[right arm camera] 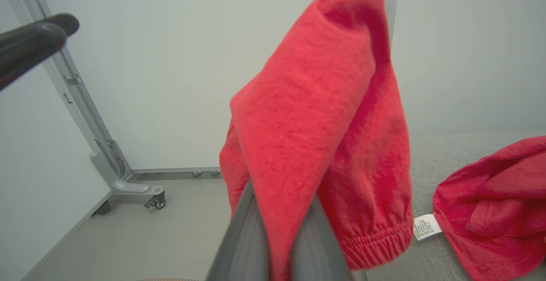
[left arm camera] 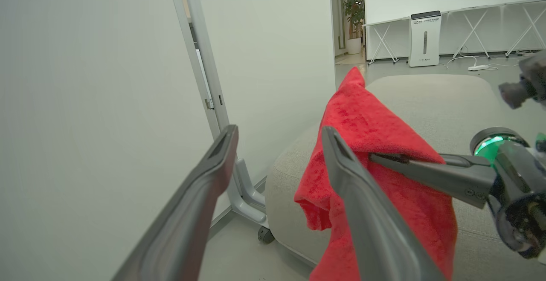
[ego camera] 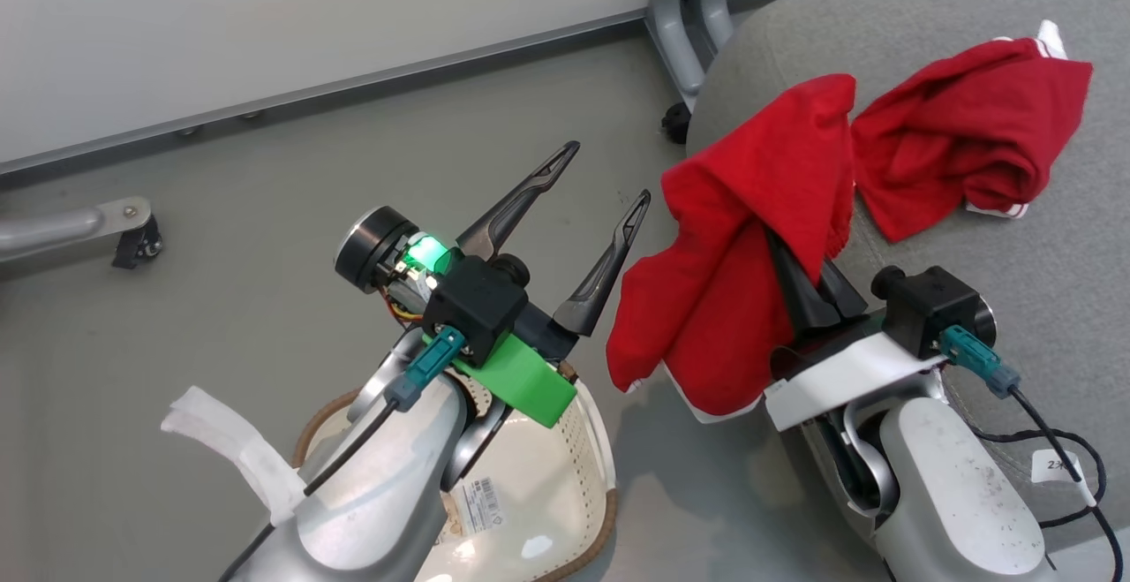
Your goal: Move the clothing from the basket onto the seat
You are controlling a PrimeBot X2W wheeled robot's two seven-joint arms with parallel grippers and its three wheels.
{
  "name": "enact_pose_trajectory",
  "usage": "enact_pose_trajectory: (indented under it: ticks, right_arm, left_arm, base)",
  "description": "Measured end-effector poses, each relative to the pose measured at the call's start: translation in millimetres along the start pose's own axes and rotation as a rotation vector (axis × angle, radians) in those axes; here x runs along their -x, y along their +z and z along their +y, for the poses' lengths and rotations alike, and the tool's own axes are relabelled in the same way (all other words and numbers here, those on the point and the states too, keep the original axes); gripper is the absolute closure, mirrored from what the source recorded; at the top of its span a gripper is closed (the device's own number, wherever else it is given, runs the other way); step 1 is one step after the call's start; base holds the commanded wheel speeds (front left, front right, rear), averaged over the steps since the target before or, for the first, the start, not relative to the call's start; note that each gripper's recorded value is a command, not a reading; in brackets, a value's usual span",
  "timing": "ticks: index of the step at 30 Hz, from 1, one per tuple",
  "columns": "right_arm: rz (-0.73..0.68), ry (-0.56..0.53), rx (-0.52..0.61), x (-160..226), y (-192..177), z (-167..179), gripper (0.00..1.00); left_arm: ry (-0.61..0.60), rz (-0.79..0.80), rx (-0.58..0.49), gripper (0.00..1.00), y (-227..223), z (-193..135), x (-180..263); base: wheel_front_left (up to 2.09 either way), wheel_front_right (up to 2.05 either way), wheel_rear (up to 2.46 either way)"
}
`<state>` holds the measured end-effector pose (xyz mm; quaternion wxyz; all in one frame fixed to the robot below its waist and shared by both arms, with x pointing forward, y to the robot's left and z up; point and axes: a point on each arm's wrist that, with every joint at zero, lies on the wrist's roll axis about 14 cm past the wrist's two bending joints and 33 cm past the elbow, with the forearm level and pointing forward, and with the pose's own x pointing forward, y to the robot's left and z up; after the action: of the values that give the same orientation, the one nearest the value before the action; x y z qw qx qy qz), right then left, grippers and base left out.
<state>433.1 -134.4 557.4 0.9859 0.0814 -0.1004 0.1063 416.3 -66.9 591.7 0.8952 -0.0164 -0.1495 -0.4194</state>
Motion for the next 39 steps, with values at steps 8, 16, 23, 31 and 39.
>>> enact_pose_trajectory:
  ticks: [8, 16, 23, 31, 39]
  right_arm:
    - [0.008, -0.158, 0.025, 30.9, 2.6, -49.5, 1.0]
    - [0.023, -0.294, 0.043, 62.1, 3.6, -88.2, 1.0]
    - [0.053, -0.391, 0.051, 87.5, -1.7, -112.9, 1.0]
    - [0.033, -0.399, 0.07, 83.1, 5.5, -118.4, 1.0]
    - [-0.089, -0.348, 0.197, 32.9, 49.6, -126.8, 1.0]
  left_arm:
    - [-0.098, 0.014, 0.032, 0.0, -16.8, -25.6, -15.9]
    - [-0.184, 0.025, 0.071, 0.0, -32.7, -48.7, -28.7]
    - [-0.236, 0.022, 0.104, 0.0, -40.5, -64.0, -37.9]
    - [-0.249, 0.035, 0.119, 0.0, -50.2, -65.9, -37.7]
    - [-0.25, 0.056, 0.129, 0.0, -65.4, -59.4, -36.8]
  base:
    - [0.0, 0.0, 0.0]
    - [0.0, 0.0, 0.0]
    - [0.0, 0.0, 0.0]
    - [0.0, 0.0, 0.0]
    - [0.0, 0.0, 0.0]
